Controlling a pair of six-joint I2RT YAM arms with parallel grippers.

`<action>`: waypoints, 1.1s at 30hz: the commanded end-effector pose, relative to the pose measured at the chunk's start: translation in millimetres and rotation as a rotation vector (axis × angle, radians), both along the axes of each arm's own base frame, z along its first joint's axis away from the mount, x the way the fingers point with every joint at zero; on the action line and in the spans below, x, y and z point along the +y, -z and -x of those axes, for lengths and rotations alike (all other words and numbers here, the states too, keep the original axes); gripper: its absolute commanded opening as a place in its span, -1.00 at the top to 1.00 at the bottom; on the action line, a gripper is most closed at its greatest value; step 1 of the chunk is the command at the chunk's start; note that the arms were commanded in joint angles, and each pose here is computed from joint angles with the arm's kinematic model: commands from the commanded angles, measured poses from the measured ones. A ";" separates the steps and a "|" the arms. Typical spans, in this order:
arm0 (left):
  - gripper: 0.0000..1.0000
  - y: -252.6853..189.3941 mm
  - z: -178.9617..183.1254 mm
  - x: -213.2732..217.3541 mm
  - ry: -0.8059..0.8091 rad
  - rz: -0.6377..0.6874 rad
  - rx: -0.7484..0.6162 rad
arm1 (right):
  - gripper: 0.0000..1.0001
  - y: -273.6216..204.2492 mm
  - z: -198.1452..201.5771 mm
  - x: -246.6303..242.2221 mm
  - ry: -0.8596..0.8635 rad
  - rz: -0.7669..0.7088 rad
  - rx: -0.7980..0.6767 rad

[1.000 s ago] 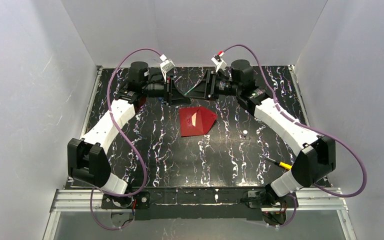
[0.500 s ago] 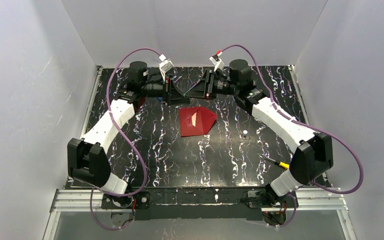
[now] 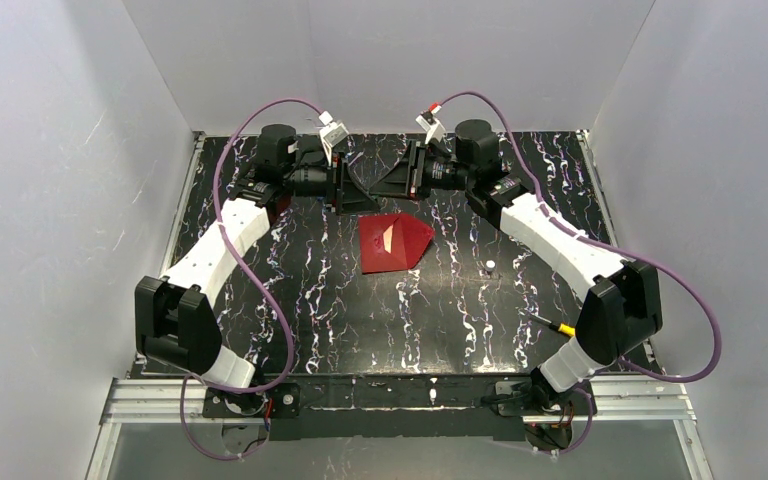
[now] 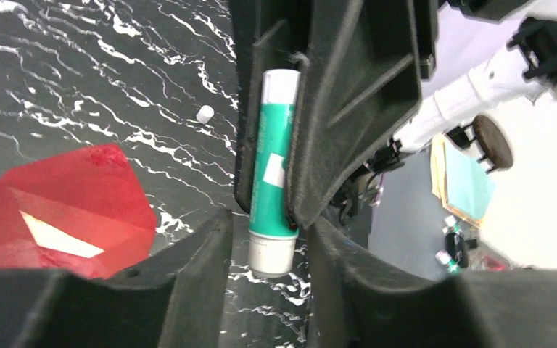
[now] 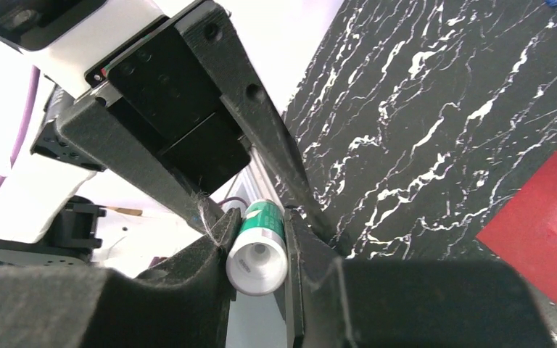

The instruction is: Place the letter into the envelope and seal it

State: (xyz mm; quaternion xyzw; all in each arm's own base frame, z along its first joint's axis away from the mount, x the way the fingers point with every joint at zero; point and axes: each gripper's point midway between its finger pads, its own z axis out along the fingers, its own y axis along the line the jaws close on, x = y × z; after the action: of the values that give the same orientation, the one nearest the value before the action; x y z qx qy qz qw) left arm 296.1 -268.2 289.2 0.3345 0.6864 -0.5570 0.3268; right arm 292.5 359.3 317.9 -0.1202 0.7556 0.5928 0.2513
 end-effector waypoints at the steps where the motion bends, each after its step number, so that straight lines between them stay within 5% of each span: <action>1: -0.08 -5.2 -8.3 4.0 -0.085 -0.038 -0.027 | 0.97 -20.6 -3.0 -3.1 0.024 0.010 -0.136; 5: -0.65 3.1 -10.7 17.8 -0.193 -0.086 -0.059 | 0.97 0.2 -26.0 -26.7 0.193 0.147 -0.258; 6: -0.93 3.8 -10.2 23.1 -0.222 -0.097 -0.066 | 0.97 6.7 -31.6 -32.3 0.225 0.181 -0.288; 13: -0.97 32.3 -29.5 74.4 -0.562 -0.218 0.037 | 0.97 68.6 -57.6 -53.2 0.374 0.429 -0.396; 18: -0.97 45.6 -42.8 116.7 -0.832 -0.172 0.199 | 0.97 104.2 -63.6 -53.8 0.453 0.601 -0.442; 23: -0.97 75.6 -40.1 125.5 -0.846 -0.184 0.437 | 0.97 147.2 -46.9 -31.8 0.400 0.690 -0.422; 33: 0.05 154.6 -68.9 62.6 -0.717 -0.278 0.787 | 0.97 207.1 -41.2 -8.2 0.306 0.750 -0.332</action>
State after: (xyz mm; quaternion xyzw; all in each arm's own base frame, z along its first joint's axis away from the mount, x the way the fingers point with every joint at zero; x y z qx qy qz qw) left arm 354.2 -179.6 139.6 -0.1024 0.8923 -0.3799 0.2212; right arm 322.7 343.5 108.0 -0.1883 0.8831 0.2035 0.3784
